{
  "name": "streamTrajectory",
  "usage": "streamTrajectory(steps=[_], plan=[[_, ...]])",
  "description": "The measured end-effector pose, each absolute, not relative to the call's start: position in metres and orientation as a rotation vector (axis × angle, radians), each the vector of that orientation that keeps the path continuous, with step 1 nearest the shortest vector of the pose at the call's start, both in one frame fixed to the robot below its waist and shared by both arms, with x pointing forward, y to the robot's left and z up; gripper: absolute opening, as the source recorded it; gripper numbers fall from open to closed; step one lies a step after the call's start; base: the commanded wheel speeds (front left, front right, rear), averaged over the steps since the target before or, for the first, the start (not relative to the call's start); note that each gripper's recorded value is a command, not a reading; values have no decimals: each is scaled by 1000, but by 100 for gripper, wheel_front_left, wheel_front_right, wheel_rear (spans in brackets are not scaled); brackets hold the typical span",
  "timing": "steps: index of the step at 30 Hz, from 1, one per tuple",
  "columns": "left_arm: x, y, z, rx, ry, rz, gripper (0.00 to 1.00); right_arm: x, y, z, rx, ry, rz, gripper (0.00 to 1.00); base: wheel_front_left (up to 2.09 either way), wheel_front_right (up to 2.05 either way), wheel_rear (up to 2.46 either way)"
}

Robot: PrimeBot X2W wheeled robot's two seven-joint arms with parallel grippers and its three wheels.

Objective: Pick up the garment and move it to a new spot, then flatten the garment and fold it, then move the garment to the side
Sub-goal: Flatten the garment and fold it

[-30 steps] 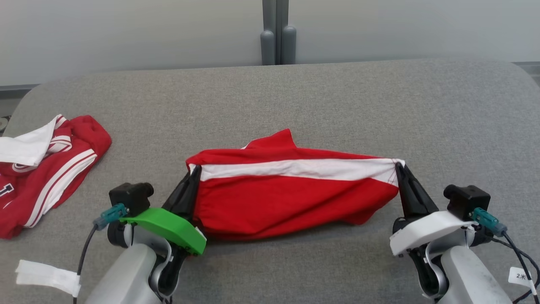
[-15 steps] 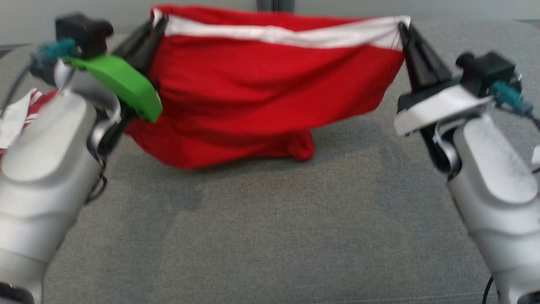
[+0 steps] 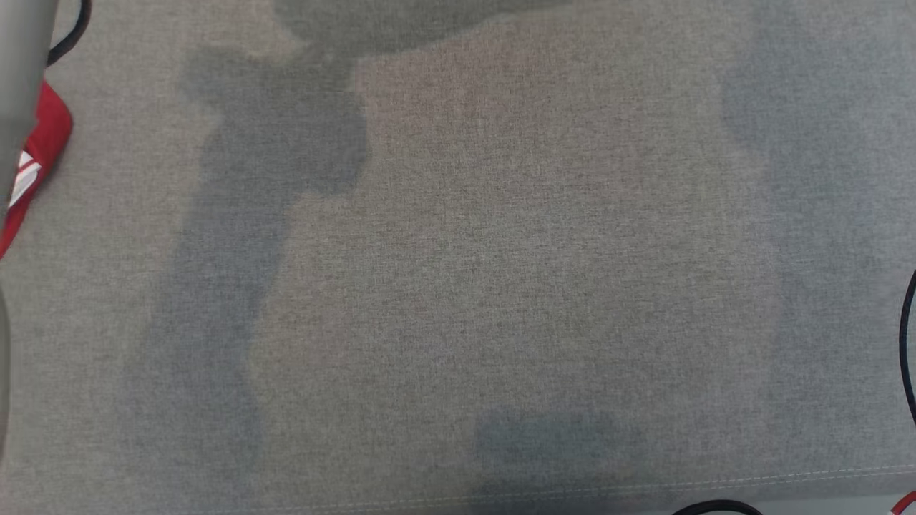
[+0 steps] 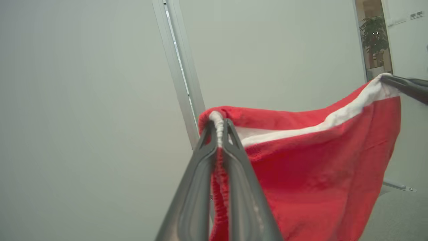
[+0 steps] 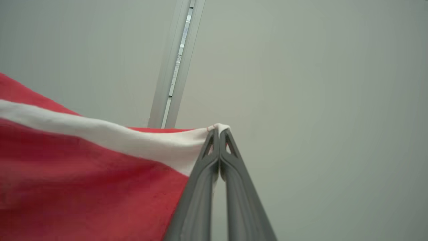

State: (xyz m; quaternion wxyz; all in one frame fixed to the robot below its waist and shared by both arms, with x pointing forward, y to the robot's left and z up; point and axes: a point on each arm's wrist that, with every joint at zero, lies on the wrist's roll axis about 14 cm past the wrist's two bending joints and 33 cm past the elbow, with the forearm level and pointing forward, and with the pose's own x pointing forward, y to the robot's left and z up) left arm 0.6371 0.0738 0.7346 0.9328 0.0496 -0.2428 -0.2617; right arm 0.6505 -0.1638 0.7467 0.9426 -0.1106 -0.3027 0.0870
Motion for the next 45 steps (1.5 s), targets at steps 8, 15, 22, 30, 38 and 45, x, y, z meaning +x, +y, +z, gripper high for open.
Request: streamTrajectory(steps=[8, 15, 22, 30, 38, 45], plan=[[628, 54, 589, -104, -215, -612, 0, 653, -152, 637, -221, -422, 254, 0, 0, 0, 0], [559, 52, 471, -342, 90, -564, 0, 586, -173, 503, -119, -102, 266, 0, 0, 0, 0], [484, 64, 411, -464, 287, -449, 0, 504, -180, 433, -28, 116, 239, 0, 0, 0, 0], [417, 72, 392, -467, 371, -388, 0, 438, -190, 416, 42, 207, 175, 0, 0, 0, 0], [364, 79, 390, -471, 396, -347, 0, 379, -183, 407, 52, 263, 184, 0, 0, 0, 0], [316, 81, 385, -433, 417, -355, 0, 341, -174, 409, 40, 265, 219, 0, 0, 0, 0]])
